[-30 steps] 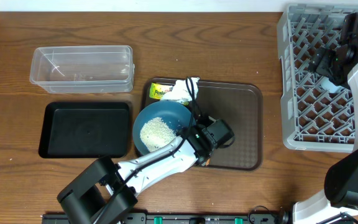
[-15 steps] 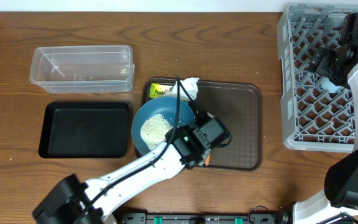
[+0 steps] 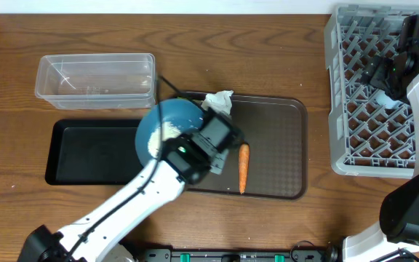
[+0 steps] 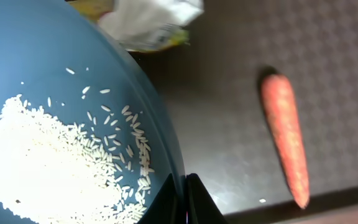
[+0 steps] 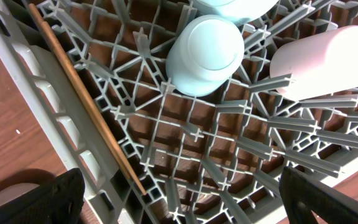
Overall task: Sort waste into correct bins and load items into the dishwasher rack
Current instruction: 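Lift the blue bowl and carry it left over the black tray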
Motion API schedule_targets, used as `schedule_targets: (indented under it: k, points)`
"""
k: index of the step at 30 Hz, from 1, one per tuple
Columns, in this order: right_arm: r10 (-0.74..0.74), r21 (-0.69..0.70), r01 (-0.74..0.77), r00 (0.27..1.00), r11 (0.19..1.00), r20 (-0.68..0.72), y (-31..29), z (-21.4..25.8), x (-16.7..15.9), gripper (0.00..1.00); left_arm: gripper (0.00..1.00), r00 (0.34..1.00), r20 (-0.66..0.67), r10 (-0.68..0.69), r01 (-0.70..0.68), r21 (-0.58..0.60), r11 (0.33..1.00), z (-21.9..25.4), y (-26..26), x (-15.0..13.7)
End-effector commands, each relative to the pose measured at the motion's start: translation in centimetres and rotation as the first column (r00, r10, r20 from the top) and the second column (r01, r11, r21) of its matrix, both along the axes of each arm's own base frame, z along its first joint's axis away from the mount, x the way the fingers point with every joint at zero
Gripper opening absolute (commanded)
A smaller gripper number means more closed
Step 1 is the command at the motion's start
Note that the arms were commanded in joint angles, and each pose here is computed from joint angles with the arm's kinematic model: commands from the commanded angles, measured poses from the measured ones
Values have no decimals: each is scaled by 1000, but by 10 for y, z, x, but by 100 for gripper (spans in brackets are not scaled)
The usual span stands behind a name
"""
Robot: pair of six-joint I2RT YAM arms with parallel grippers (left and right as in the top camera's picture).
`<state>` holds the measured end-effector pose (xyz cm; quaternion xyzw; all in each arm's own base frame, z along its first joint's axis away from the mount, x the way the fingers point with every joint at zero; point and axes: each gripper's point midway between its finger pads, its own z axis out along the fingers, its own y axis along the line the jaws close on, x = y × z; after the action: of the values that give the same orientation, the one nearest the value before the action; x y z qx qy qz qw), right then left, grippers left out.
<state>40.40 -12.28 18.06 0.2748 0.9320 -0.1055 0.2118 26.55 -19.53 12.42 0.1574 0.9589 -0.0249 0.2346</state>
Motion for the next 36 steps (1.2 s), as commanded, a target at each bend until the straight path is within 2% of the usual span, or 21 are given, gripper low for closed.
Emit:
schedule_targets:
  k: [1,16,28,36]
  points:
    - [2,-17,-2,1000,1000,-6,-3,1,-1,99,6,999,14,34,-33,-83,996,21,9,15]
    - [2,-17,-2,1000,1000,-6,-3,1,-1,99,6,987,-61,149,-161,-347,924,40,55,51]
    - [2,-17,-2,1000,1000,-6,-3,1,-1,99,6,977,-5,214,-186,-508,841,85,91,55]
    - [2,-17,-2,1000,1000,-6,-3,1,-1,99,6,969,-57,240,-225,-599,769,85,110,54]
